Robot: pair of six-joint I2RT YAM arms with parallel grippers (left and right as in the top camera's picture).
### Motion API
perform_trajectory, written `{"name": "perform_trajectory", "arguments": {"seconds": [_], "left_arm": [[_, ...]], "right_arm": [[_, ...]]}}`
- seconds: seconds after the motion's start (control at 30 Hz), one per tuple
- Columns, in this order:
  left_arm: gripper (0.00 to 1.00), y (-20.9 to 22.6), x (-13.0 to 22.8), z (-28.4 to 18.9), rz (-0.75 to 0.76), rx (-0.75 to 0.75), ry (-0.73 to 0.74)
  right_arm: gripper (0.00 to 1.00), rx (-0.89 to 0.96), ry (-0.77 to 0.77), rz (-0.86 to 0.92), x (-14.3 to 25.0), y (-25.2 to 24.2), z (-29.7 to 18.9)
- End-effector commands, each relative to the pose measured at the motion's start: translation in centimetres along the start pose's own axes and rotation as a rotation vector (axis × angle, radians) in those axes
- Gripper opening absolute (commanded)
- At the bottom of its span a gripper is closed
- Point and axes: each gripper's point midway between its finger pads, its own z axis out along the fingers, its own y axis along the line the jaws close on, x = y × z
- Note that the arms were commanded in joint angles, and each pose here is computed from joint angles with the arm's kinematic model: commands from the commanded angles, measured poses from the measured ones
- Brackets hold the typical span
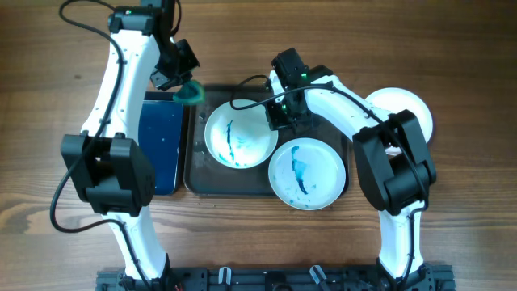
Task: Clean dirty plates on tray and stack at the side
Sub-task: 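Scrub the held plate with the sponge in left gripper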
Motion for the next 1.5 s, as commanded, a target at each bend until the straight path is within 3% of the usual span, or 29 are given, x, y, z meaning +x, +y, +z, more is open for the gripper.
{"name": "perform_trajectory", "arguments": {"seconds": [0.0,0.3,0.47,0.6,0.67,0.77,0.83,0.9,1.03,1.1,1.2,1.33,1.47], "left_arm": [[0.04,-1.1,2.6,1.1,0.050,0.001,0.054],[0.04,-1.0,9.9,8.8,0.056,-0.056,0.194],[0.04,-0.5,12.9,12.6,-0.018,-0.111,0.166],[0.04,2.1,14.4,14.1,-0.137,-0.280,0.053],[0.04,0.6,16.1,14.7,-0.028,-0.235,0.091],[0.04,-6.6,20.3,14.6,0.381,0.140,0.277],[0.04,-7.9,21.3,14.3,0.467,0.213,0.303],[0.04,-6.5,19.8,14.8,0.403,0.121,0.243],[0.04,-0.7,14.4,15.0,0.108,-0.166,0.051],[0.04,4.4,12.2,14.1,-0.098,-0.340,-0.018],[0.04,6.9,12.7,13.4,-0.232,-0.420,0.008],[0.04,4.6,15.1,13.8,-0.170,-0.338,0.119],[0.04,-3.2,19.0,14.4,0.143,0.027,0.314]], "right_arm": [[0.04,-0.050,0.054,-0.059,1.1,0.2,2.1],[0.04,-0.059,0.041,-0.058,0.8,0.2,2.0],[0.04,-0.059,0.037,-0.053,0.7,0.1,2.0],[0.05,-0.059,0.036,-0.052,0.6,0.0,2.0],[0.04,-0.059,0.033,-0.052,0.6,0.1,2.0],[0.04,-0.061,0.018,-0.055,0.2,0.1,2.0],[0.04,-0.062,0.019,-0.056,0.2,0.1,2.0],[0.04,-0.061,0.022,-0.053,0.3,0.0,2.0],[0.04,-0.059,0.019,-0.027,0.1,-0.5,1.8],[0.04,-0.066,0.005,0.041,-0.4,-1.5,1.5],[0.04,-0.147,-0.008,0.085,-1.0,-1.9,0.9],[0.04,-0.219,-0.022,0.099,-1.6,-2.0,0.2],[0.04,-0.224,-0.019,0.095,-1.5,-1.9,0.2]]}}
